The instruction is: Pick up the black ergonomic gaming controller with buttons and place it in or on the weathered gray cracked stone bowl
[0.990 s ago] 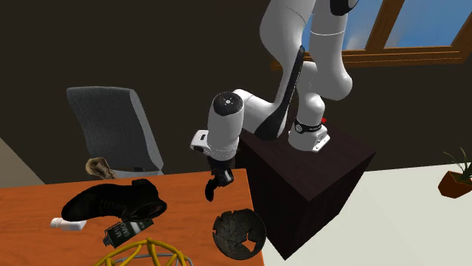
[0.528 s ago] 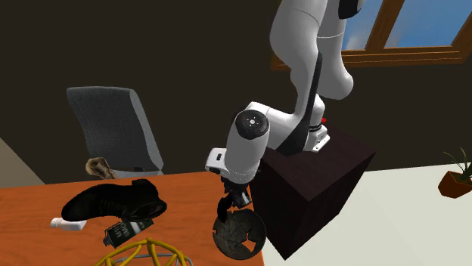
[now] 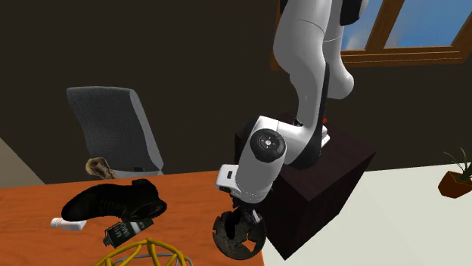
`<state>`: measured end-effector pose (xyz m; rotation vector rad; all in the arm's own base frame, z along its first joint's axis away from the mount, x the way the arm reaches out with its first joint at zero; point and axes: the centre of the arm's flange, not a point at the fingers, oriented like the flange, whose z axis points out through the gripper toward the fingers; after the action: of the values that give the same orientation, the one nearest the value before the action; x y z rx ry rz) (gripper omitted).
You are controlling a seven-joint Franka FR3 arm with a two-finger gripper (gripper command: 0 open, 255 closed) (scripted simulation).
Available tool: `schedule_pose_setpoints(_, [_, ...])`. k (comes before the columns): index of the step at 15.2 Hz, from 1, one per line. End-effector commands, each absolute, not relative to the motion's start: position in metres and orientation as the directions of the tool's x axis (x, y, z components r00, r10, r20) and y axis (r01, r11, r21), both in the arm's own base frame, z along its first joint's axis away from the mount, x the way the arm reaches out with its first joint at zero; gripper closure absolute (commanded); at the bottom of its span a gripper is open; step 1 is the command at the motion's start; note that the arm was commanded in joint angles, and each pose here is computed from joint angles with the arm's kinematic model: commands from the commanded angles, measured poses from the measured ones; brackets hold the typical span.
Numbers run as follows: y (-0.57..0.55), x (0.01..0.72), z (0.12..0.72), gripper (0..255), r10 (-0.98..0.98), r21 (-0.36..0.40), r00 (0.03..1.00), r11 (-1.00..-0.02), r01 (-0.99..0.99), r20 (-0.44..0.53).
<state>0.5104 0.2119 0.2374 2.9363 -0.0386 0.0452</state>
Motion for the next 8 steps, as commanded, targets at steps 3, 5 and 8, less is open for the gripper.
schedule_pose_setpoints(3, [0.212,0.51,0.216,255,-0.023,0.203,0.999,-0.979,-0.029,0.034])
schedule_pose_setpoints(5, [0.212,0.51,0.205,255,-0.023,0.203,0.999,-0.979,-0.029,0.034])
schedule_pose_setpoints(8, [0.212,0.51,0.189,255,-0.023,0.203,0.999,-0.979,-0.029,0.034])
